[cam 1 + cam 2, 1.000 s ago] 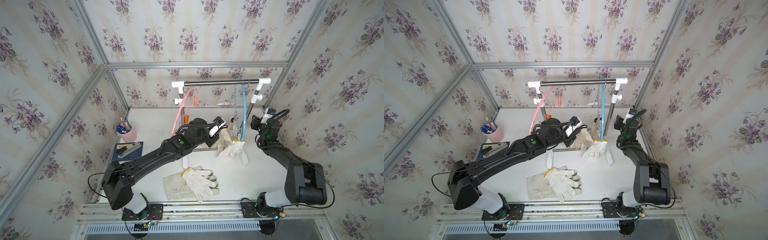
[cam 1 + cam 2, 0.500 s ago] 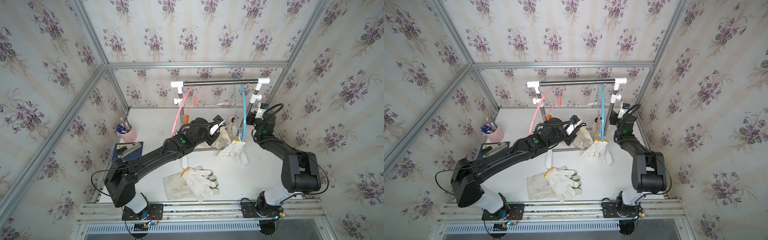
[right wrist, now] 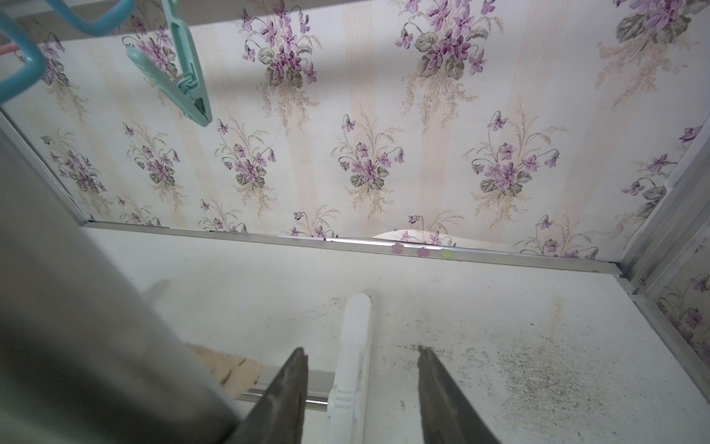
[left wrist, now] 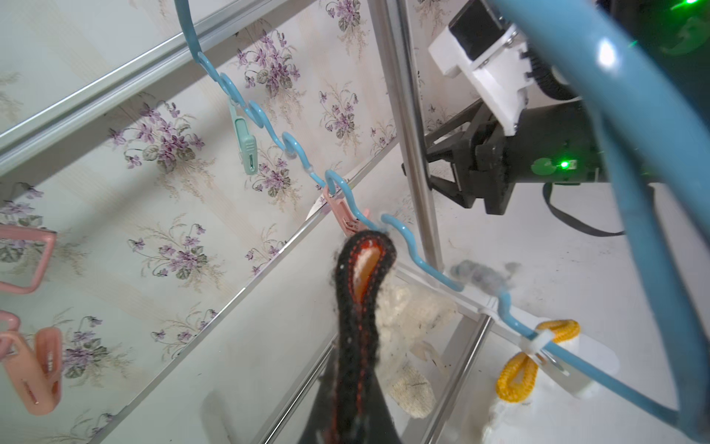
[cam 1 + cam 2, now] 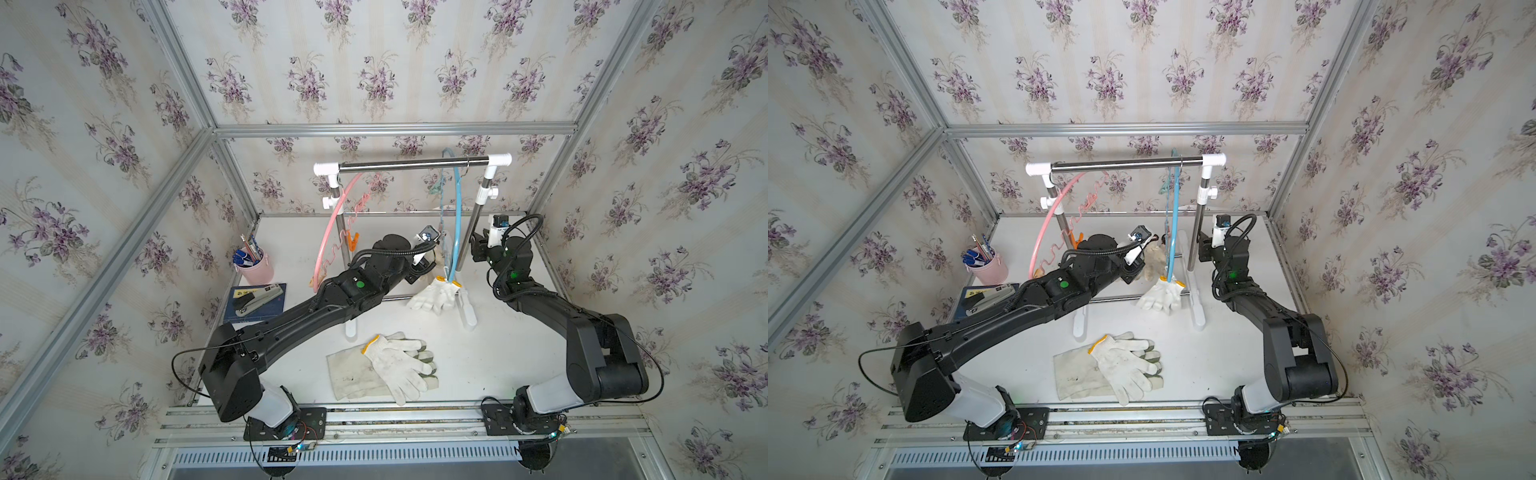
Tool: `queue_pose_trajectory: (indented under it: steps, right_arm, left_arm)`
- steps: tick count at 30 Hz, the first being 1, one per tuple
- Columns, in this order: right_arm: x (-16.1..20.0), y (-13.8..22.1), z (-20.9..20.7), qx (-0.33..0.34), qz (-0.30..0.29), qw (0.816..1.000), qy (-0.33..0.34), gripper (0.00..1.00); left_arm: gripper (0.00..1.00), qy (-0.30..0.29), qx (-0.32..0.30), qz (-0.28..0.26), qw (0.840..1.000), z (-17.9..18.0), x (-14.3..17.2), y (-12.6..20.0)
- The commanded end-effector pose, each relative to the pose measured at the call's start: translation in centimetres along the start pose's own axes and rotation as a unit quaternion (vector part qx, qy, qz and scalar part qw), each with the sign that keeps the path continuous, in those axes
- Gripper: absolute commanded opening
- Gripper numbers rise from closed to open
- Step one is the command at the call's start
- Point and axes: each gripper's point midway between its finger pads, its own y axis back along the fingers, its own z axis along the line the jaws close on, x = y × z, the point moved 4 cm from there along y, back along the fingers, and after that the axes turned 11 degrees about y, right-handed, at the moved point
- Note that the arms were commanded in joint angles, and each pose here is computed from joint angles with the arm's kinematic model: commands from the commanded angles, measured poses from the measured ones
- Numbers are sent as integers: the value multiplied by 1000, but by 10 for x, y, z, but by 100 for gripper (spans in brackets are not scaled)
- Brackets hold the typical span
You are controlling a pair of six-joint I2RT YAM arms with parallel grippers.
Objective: Clip the gloves onto a hanger to dry
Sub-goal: Move the clothesline to the center of the board.
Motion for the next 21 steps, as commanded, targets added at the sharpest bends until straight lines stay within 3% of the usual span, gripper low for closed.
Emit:
queue_pose_trajectory:
  steps: [1, 4, 7, 12, 17, 21]
  right_arm:
    - [-21, 5, 25, -70, -44, 997, 10, 48]
    - [-30, 8, 31, -88, -51, 995, 14, 49]
    - [-37, 15, 23, -59, -50, 997, 19, 50]
    - [-39, 22, 8, -24, -57, 998, 32, 50]
    - [-42, 11, -25, -4, -45, 999, -20, 49]
    - [-49, -5, -32, -9, -43, 999, -19, 49]
  left_arm:
    - [0, -25, -41, -12, 999, 18, -6, 4]
    - [0, -14, -57, -11, 998, 33, -6, 5]
    - [0, -3, -77, -8, 997, 48, -9, 6]
    - [0, -44, -84, -8, 995, 54, -18, 0]
    - [0, -72, -97, -17, 992, 63, -26, -6]
    - [0, -47, -110, -25, 993, 79, -27, -18]
